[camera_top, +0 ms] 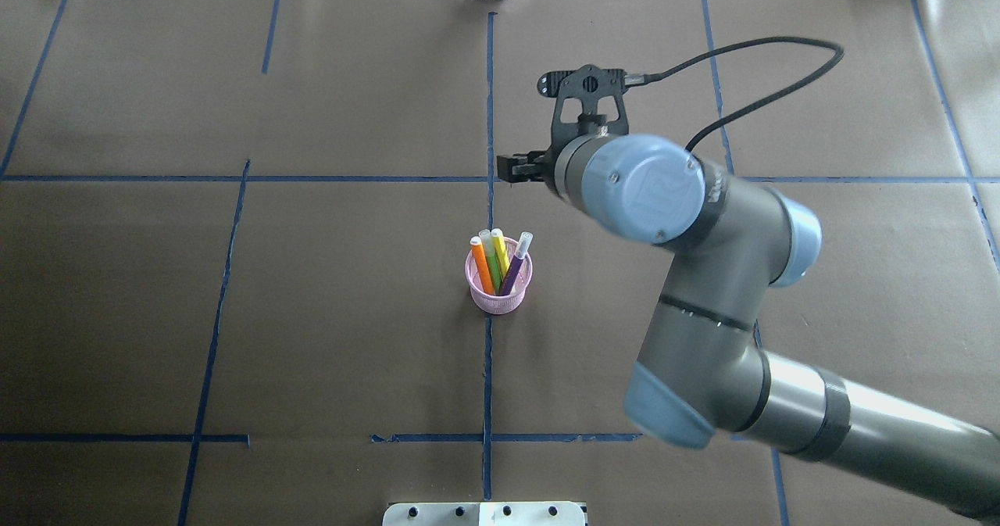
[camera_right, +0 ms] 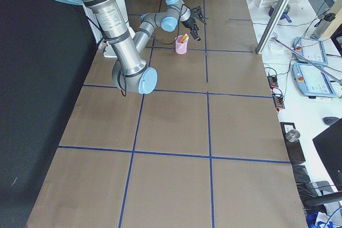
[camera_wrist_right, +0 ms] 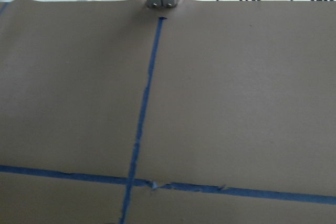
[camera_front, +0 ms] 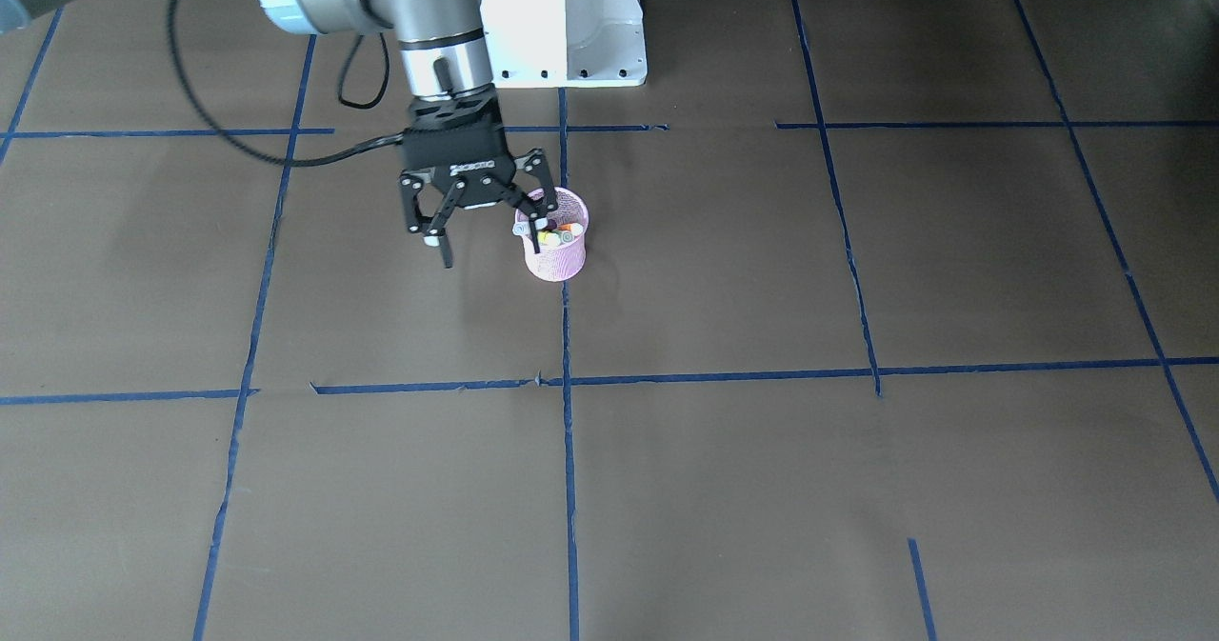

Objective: Collect pens into pen holder

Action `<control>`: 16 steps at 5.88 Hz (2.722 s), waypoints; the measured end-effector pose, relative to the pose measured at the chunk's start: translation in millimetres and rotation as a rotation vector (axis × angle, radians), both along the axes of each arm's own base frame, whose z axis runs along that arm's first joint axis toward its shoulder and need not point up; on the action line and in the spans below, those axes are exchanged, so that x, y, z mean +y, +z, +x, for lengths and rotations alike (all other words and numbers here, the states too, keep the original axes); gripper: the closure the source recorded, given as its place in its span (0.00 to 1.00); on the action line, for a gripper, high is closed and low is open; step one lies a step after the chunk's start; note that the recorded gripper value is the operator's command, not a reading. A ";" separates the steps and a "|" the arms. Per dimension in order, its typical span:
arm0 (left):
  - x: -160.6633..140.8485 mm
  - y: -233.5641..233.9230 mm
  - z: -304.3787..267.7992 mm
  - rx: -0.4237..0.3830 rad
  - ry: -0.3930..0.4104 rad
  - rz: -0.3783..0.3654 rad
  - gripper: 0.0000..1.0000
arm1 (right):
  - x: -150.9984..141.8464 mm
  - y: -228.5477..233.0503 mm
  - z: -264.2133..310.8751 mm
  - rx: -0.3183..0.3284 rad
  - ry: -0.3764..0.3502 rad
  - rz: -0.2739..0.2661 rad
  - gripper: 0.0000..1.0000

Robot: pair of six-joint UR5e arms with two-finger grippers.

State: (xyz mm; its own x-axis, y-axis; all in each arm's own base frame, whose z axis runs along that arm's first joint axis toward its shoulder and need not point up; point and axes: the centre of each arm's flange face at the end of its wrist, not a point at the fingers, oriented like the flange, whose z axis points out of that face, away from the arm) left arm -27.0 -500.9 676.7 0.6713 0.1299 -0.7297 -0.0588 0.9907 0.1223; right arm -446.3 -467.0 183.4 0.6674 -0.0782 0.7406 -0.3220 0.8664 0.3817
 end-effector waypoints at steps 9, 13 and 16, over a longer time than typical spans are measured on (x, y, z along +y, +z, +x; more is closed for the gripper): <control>3.0 8.6 -0.2 -0.003 0.000 -0.044 0.00 | -39.0 467.2 494.4 0.074 -0.396 -0.306 0.00; 21.7 26.3 -5.5 -0.006 0.036 -0.058 0.00 | -0.7 494.4 533.9 0.059 -0.340 -0.329 0.00; 44.9 5.9 -12.3 -0.008 0.042 -0.065 0.00 | -0.6 493.8 534.5 0.064 -0.340 -0.326 0.00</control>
